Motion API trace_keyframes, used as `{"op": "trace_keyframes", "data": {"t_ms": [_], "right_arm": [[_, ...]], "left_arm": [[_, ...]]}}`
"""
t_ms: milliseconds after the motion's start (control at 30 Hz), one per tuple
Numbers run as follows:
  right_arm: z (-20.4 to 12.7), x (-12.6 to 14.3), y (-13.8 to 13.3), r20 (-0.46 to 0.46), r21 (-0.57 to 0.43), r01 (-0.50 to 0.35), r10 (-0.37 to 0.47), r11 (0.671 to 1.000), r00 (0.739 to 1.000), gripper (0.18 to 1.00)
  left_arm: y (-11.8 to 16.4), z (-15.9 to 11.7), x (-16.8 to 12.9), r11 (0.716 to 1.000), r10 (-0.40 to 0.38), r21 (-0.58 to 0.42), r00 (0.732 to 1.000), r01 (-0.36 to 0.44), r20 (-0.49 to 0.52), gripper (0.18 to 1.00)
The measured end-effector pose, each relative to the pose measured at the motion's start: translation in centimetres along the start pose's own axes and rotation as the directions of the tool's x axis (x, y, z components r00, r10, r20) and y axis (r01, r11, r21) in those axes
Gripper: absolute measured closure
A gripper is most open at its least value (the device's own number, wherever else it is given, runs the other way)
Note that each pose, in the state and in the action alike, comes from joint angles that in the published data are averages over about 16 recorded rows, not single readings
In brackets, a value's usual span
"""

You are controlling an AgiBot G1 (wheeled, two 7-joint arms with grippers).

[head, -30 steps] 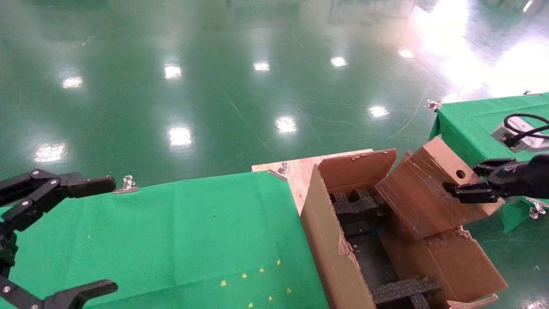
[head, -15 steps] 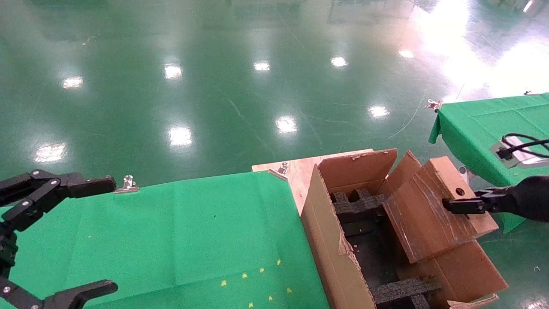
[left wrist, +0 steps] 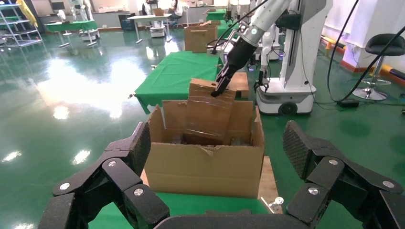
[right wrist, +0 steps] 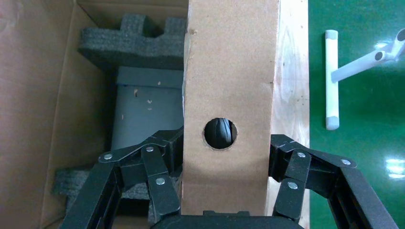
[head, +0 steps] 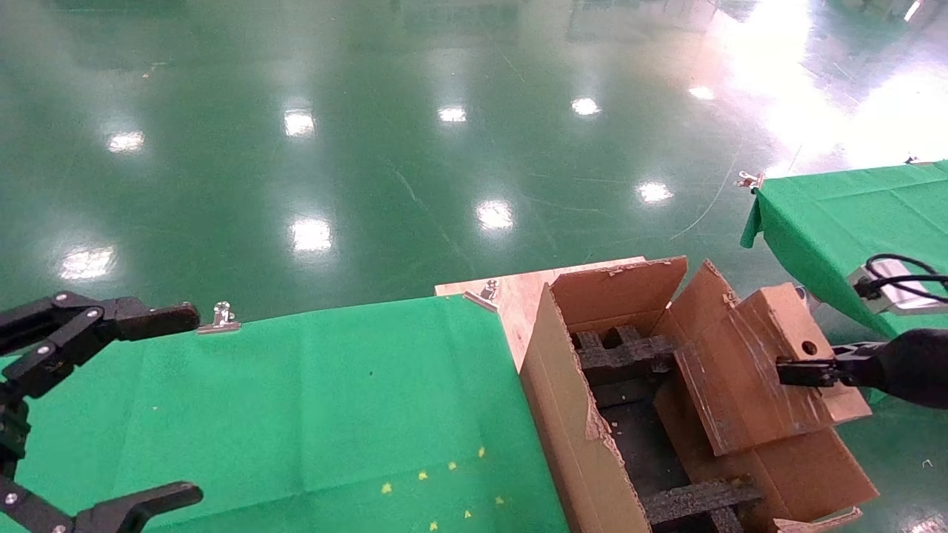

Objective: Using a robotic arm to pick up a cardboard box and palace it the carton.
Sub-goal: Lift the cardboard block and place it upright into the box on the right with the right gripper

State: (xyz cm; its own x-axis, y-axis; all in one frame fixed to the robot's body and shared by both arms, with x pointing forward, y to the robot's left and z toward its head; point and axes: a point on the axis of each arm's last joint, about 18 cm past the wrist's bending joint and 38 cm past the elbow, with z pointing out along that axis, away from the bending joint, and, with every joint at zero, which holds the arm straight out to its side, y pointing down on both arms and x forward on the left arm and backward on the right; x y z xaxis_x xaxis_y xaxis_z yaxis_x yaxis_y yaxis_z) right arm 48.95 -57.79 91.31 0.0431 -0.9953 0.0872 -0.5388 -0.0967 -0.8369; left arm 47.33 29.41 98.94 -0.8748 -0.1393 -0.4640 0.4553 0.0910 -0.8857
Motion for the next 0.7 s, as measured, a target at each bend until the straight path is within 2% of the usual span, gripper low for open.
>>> {"op": "trace_keyframes", "data": {"t_ms": [300, 700], "right_arm": [[1.5, -1.2, 1.0, -0.025, -0.026, 0.010, -0.010, 1.000, 1.000, 0.881], [5.2, -2.2, 1.9, -0.039, -0.055, 0.021, -0.024, 0.998, 0.999, 0.883]], "left_arm": [[0.0, 0.0, 0.0, 1.000, 0.000, 0.000, 1.000, 0.000, 0.000, 0.184], [0.0, 0.0, 0.0, 1.000, 0.000, 0.000, 1.000, 0.000, 0.000, 0.184]]}}
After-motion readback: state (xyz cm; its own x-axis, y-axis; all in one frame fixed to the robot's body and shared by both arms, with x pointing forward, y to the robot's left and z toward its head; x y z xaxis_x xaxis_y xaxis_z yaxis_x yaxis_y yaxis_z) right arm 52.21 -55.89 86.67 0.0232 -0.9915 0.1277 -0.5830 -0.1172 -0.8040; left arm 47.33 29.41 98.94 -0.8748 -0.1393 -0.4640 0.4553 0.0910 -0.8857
